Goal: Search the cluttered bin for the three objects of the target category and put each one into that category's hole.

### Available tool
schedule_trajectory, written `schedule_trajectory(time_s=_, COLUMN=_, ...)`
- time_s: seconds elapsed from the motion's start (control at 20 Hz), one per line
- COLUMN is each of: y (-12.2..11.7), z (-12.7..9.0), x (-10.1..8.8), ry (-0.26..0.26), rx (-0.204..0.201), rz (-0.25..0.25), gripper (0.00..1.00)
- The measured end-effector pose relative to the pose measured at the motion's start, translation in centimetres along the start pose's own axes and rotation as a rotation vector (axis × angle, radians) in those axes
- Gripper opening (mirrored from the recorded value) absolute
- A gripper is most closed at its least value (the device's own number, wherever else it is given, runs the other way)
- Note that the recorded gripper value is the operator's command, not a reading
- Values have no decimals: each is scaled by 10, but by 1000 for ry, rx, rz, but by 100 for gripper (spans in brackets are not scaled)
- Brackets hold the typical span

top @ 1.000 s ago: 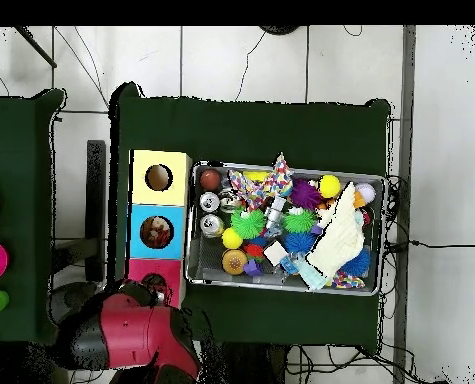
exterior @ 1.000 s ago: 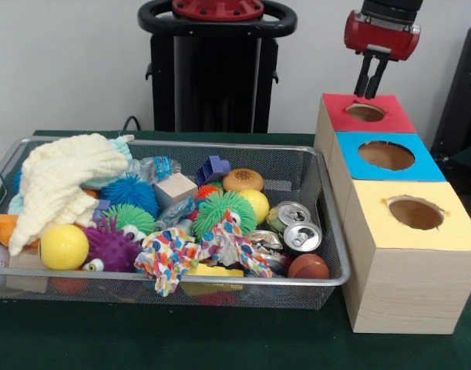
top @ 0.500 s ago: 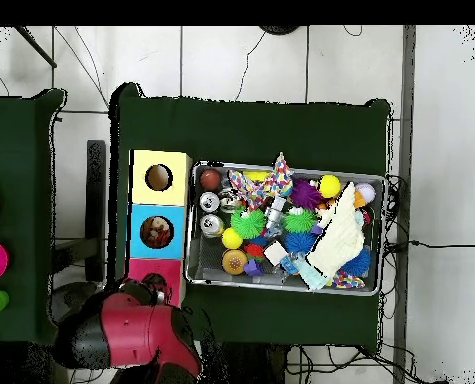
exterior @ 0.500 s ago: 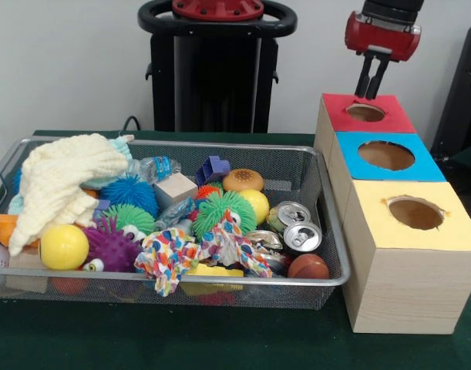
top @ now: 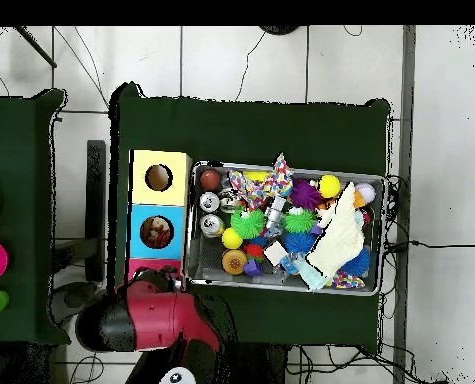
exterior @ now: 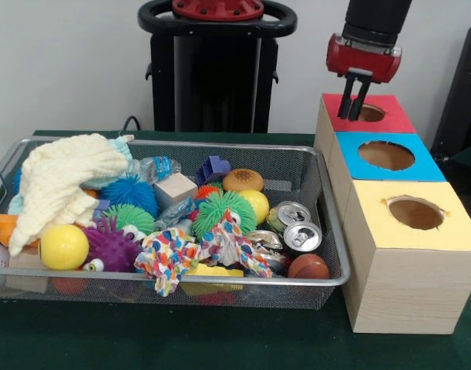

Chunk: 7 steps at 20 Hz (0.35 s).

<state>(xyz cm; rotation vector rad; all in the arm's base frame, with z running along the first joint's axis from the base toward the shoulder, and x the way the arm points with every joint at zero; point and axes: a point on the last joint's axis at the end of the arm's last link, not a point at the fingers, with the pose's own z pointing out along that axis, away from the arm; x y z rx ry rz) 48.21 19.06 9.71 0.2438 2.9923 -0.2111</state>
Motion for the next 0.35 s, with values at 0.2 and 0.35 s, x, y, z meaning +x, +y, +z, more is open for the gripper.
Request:
schedule_trajectory(time_s=0.2, y=-4, z=10, x=0, ry=2, rx=11, rz=-21, gripper=0)
schedule_trajectory(time_s=0.35, y=-3, z=11, x=-2, ry=-3, rx=13, rz=-35, gripper=0)
